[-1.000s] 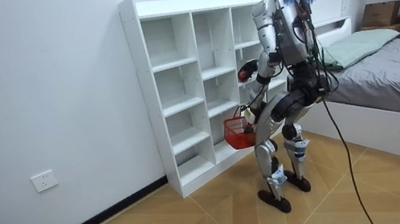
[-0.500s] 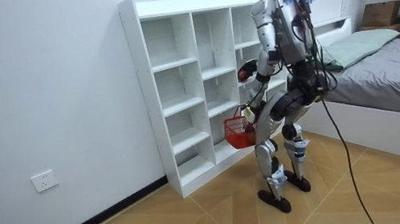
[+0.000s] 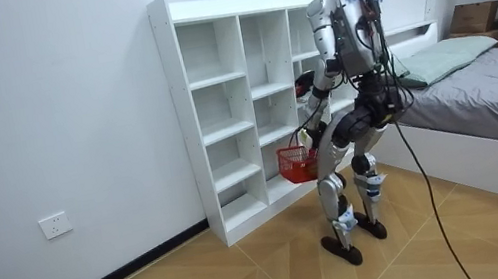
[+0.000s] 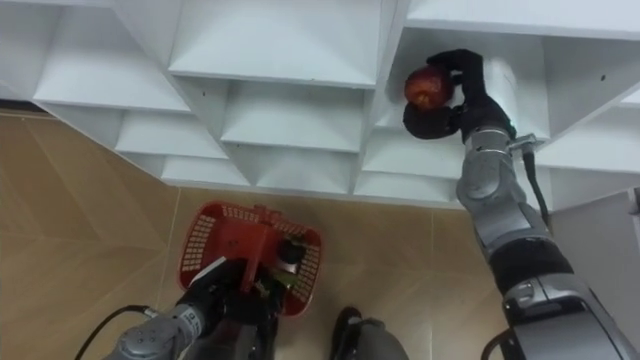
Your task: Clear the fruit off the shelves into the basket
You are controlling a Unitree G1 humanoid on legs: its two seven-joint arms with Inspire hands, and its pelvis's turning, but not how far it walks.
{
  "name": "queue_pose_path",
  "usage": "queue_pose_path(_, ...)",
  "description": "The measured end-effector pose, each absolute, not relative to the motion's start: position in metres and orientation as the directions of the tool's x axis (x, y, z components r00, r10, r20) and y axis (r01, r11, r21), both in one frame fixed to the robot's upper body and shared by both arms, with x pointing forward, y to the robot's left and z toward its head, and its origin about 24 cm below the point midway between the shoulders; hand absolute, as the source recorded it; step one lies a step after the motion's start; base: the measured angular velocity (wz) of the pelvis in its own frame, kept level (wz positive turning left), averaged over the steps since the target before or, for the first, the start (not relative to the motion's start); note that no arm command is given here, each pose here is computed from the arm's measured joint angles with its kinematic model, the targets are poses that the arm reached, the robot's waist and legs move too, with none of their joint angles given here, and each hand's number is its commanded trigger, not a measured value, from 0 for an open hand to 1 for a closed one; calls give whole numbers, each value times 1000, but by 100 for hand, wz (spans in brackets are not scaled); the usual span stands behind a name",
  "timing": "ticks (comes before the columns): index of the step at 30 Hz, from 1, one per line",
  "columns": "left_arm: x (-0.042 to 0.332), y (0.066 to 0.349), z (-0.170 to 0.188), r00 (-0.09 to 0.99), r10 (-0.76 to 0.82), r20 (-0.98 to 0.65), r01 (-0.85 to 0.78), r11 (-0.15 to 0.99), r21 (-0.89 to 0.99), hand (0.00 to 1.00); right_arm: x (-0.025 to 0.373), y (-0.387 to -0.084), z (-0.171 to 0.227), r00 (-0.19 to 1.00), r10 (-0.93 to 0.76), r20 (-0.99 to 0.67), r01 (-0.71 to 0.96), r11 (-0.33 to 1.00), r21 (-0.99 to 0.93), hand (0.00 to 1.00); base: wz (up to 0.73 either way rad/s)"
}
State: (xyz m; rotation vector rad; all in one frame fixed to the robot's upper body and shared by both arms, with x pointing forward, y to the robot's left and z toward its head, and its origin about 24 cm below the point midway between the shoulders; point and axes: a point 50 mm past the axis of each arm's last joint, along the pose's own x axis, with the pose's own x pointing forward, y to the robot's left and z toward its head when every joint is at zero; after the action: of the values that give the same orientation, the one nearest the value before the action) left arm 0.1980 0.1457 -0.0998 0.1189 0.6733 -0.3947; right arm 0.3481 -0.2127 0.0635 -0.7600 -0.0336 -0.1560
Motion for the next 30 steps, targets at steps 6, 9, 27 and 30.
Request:
queue_pose_path(6, 198, 151, -101, 714, -297, -634, 373, 928, -14, 100, 344, -193, 69, 994, 3, 108, 78, 671, -737, 100, -7)
queue_pose_path(9, 197, 153, -103, 709, -288, -644, 367, 930, -12, 100, 335, -189, 63, 995, 42, 87, 36, 675, -737, 100, -6)
queue_pose_path(27, 203, 155, -98, 747, -248, -616, 315, 949, 0, 100, 282, -155, 13, 948, 272, -168, -312, 680, -663, 100, -5)
queue_pose_path(30, 205, 154, -96, 760, -256, -597, 319, 948, 0, 100, 275, -142, 5, 906, 357, -229, -416, 642, -644, 100, 2)
